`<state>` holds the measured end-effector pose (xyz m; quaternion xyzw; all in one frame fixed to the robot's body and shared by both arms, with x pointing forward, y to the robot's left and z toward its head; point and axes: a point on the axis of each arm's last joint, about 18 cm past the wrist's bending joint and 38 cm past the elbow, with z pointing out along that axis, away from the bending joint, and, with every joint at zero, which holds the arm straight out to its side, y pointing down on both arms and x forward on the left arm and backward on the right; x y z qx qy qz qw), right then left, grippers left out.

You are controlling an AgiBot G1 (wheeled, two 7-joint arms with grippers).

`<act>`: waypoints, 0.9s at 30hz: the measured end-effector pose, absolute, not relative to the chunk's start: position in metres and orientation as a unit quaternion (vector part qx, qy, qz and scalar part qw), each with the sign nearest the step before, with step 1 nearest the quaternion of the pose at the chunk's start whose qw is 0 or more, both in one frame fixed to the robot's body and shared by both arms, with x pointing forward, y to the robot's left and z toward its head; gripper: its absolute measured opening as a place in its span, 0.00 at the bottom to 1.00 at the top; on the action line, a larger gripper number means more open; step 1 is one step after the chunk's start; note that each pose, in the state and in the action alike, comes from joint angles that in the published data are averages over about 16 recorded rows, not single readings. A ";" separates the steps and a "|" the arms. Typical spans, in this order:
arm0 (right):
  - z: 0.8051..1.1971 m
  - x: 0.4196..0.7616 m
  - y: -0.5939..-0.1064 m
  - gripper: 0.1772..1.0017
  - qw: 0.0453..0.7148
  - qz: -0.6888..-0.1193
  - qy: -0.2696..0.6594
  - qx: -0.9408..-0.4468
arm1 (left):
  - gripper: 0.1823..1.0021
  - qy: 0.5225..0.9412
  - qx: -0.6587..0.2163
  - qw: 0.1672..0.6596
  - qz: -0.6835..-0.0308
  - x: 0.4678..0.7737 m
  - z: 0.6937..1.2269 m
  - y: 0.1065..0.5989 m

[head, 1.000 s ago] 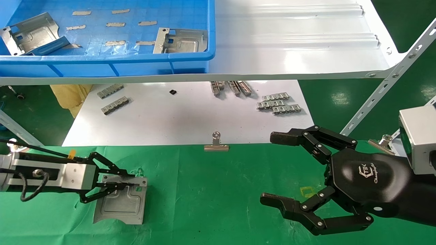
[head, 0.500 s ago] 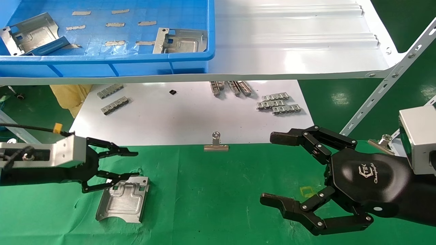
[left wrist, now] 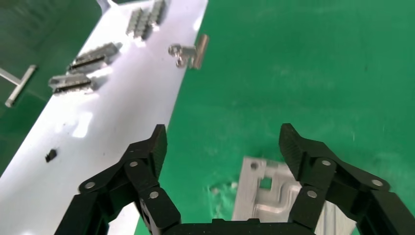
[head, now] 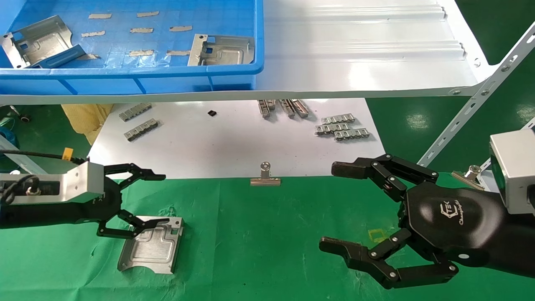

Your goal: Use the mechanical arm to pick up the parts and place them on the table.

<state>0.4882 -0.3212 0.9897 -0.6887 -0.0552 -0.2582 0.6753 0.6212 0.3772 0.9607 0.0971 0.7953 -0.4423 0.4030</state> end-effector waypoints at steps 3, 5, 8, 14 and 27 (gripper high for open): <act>0.990 0.488 -0.321 1.00 0.675 -0.258 -0.055 -0.689 | 0.76 0.790 0.096 0.400 -0.455 0.619 0.961 0.373; 0.990 0.488 -0.321 1.00 0.675 -0.258 -0.055 -0.689 | 0.81 0.785 0.094 0.397 -0.465 0.618 0.962 0.370; 0.990 0.488 -0.321 1.00 0.675 -0.258 -0.055 -0.689 | 0.86 0.778 0.093 0.392 -0.481 0.614 0.963 0.365; 0.990 0.488 -0.321 1.00 0.675 -0.258 -0.055 -0.689 | 0.94 0.765 0.090 0.381 -0.512 0.605 0.966 0.356; 0.990 0.488 -0.321 1.00 0.675 -0.258 -0.055 -0.689 | 1.00 0.737 0.088 0.351 -0.571 0.577 0.974 0.338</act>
